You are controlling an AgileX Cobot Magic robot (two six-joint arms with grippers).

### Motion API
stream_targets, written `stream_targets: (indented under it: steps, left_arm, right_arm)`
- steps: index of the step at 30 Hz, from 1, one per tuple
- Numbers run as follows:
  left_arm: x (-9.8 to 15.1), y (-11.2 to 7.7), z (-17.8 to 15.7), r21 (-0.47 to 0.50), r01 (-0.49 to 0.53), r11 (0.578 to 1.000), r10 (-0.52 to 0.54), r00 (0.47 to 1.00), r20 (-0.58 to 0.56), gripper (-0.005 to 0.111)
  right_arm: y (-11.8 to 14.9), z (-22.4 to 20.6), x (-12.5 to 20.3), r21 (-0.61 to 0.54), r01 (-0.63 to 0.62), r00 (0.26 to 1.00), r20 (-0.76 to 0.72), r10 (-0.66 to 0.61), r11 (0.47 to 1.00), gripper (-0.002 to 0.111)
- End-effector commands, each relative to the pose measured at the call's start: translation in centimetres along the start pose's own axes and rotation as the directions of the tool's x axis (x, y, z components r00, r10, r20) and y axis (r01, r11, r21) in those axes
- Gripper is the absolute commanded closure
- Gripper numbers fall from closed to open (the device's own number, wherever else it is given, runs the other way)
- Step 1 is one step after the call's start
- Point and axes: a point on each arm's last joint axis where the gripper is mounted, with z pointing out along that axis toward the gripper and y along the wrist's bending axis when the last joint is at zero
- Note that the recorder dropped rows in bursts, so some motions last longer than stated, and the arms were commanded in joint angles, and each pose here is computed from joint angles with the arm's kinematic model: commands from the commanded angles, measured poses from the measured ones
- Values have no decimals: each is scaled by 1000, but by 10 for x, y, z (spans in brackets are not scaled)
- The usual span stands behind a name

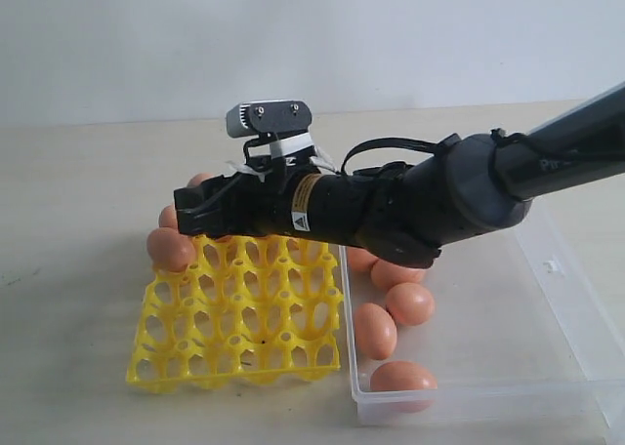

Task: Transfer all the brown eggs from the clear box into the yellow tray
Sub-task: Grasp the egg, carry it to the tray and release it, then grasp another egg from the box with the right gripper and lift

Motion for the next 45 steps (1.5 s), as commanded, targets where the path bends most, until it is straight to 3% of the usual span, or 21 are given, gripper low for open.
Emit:
stream_targets:
  steps: [1,8,12,19,23,28,30,32,34,36,45]
  left_arm:
    - [-2,0,-1,-1,15,1000,-15,1000,21,107]
    - [-2,0,-1,-1,15,1000,-15,1000,21,107]
    - [-2,0,-1,-1,15,1000,-15,1000,21,107]
    - [-2,0,-1,-1,15,1000,-15,1000,21,107]
    - [-2,0,-1,-1,15,1000,-15,1000,21,107]
    - [-2,0,-1,-1,15,1000,-15,1000,21,107]
    - [-2,0,-1,-1,15,1000,-15,1000,21,107]
    - [-2,0,-1,-1,15,1000,-15,1000,21,107]
    - [-2,0,-1,-1,15,1000,-15,1000,21,107]
    - [-2,0,-1,-1,15,1000,-15,1000,21,107]
    - [-2,0,-1,-1,15,1000,-15,1000,21,107]
  right_arm:
    - [1,6,8,-26,-5,1000,-6,4,1000,103]
    - [-2,10,14,-17,-32,999,-20,32,999,61]
    - [-4,11,18,-14,-35,999,-29,35,999,48]
    - [-1,5,6,9,-22,999,-27,23,1000,50]
    - [5,-28,-34,191,31,995,-98,-12,981,64]
    - [-3,-82,-62,460,143,959,-283,-8,876,81]
    - [-13,-109,-65,570,185,918,-392,67,800,78]
    - [-23,-125,-56,614,236,839,-519,161,753,66]
    - [-27,-129,-41,592,283,742,-634,219,755,55]
    - [-30,-125,-31,562,287,694,-680,236,776,51]
    - [-53,-91,26,421,343,517,-831,205,840,51]
